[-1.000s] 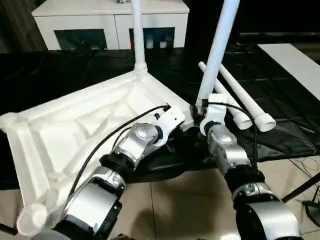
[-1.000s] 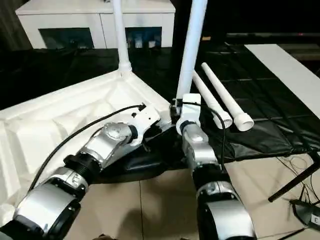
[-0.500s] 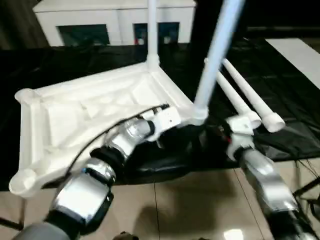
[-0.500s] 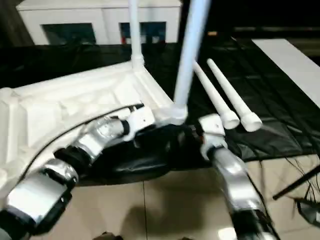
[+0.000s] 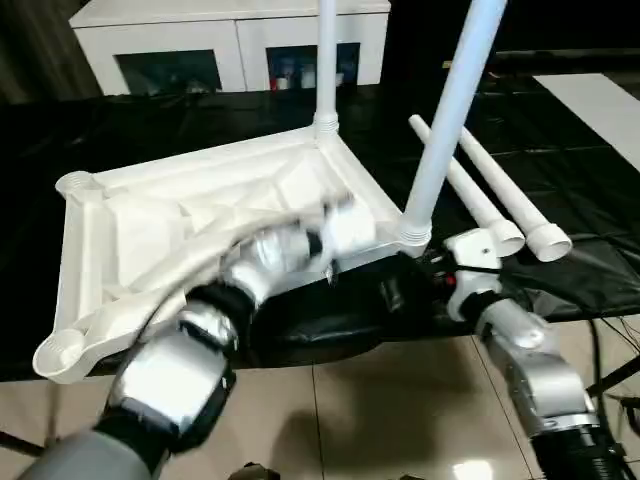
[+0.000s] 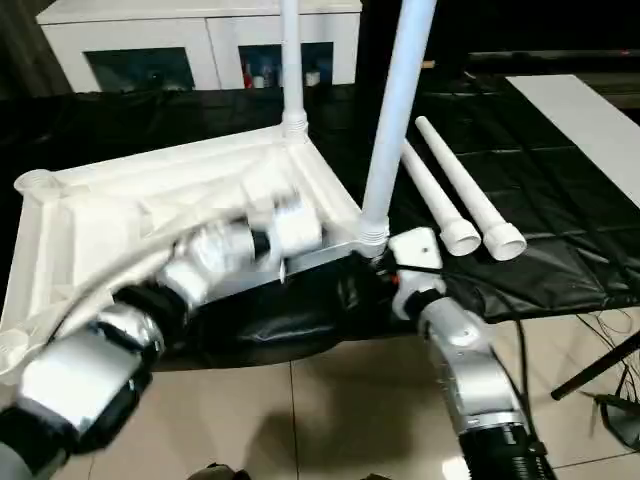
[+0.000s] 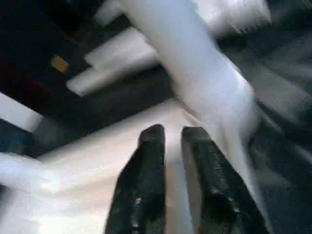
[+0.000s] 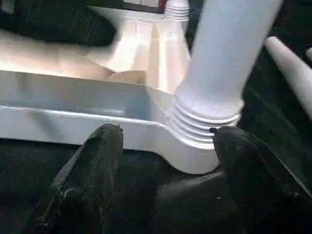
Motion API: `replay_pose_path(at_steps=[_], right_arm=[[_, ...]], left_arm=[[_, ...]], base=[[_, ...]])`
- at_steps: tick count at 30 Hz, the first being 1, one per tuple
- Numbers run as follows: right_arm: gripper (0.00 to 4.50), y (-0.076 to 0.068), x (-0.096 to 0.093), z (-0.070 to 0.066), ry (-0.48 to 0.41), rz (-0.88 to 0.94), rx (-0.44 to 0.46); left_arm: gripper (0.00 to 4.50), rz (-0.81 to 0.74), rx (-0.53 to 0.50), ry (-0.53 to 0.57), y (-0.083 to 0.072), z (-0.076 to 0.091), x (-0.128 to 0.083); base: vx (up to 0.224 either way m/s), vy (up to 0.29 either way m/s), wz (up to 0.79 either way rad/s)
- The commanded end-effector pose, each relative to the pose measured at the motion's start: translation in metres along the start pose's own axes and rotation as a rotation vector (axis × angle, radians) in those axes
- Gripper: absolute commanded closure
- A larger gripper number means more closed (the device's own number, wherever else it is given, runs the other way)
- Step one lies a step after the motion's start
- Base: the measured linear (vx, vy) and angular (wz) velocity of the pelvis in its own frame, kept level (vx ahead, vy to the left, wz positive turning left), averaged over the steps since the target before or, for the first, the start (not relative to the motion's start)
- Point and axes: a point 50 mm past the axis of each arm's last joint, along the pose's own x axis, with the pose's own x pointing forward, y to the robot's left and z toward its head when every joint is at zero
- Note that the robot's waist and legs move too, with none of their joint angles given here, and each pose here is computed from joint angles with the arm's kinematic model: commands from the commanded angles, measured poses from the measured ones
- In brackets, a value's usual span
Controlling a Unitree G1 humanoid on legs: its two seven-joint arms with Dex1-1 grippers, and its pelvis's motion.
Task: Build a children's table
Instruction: Rotate leg to tighten
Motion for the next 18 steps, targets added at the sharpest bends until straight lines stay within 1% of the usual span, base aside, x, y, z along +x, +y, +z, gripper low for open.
replay_pose_path(at_steps=[1, 2, 3, 5, 6, 7, 8, 10, 11, 13, 14, 15, 17, 18], right_arm=[[1.27, 0.005, 0.003, 0.008, -0.016, 0.028, -0.019], [1.27, 0.006, 0.004, 0.008, -0.015, 0.033, -0.023], [1.27, 0.007, 0.004, 0.008, -0.014, 0.045, -0.028], [1.27, 0.011, 0.005, 0.009, -0.016, 0.066, -0.027], [1.27, 0.012, 0.006, 0.009, -0.017, 0.075, -0.025], [1.27, 0.013, 0.006, 0.009, -0.018, 0.080, -0.027], [1.27, 0.013, 0.006, 0.009, -0.019, 0.084, -0.028], [1.27, 0.016, 0.006, 0.011, -0.028, 0.108, -0.028], [1.27, 0.017, 0.007, 0.012, -0.032, 0.128, -0.025], [1.27, 0.020, 0.008, 0.014, -0.040, 0.163, -0.030], [1.27, 0.020, 0.009, 0.015, -0.041, 0.171, -0.032], [1.27, 0.021, 0.010, 0.015, -0.042, 0.182, -0.034], [1.27, 0.022, 0.010, 0.015, -0.043, 0.187, -0.035], [1.27, 0.022, 0.011, 0.015, -0.042, 0.194, -0.035]], left_arm=[[3.36, 0.044, -0.028, -0.003, 0.008, -0.004, -0.007], [3.05, 0.051, -0.041, -0.003, 0.010, -0.006, -0.008], [3.05, 0.049, -0.071, -0.005, 0.011, -0.008, -0.011], [3.00, 0.021, -0.222, -0.046, 0.016, -0.012, -0.020], [2.75, 0.003, -0.310, -0.078, 0.017, -0.014, -0.025], [2.75, -0.014, -0.345, -0.086, 0.018, -0.015, -0.028], [2.75, -0.029, -0.375, -0.094, 0.018, -0.016, -0.030], [2.75, -0.125, -0.417, -0.072, 0.020, -0.023, -0.050], [2.75, -0.214, -0.422, -0.071, 0.020, -0.024, -0.065], [2.75, -0.393, -0.454, -0.032, 0.015, -0.026, -0.093], [2.75, -0.453, -0.466, -0.020, 0.012, -0.026, -0.101], [2.75, -0.544, -0.500, -0.008, 0.010, -0.026, -0.117], [2.75, -0.570, -0.516, -0.004, 0.009, -0.026, -0.122], [2.75, -0.607, -0.538, 0.010, 0.008, -0.027, -0.130]], base=[[0.000, 0.000, 0.00], [0.000, 0.000, 0.00], [0.000, 0.000, 0.00], [0.000, 0.000, 0.00], [0.000, 0.000, 0.00], [0.000, 0.000, 0.00], [0.000, 0.000, 0.00], [0.000, 0.000, 0.00], [0.000, 0.000, 0.00], [0.000, 0.000, 0.00], [0.000, 0.000, 0.00], [0.000, 0.000, 0.00], [0.000, 0.000, 0.00], [0.000, 0.000, 0.00]])
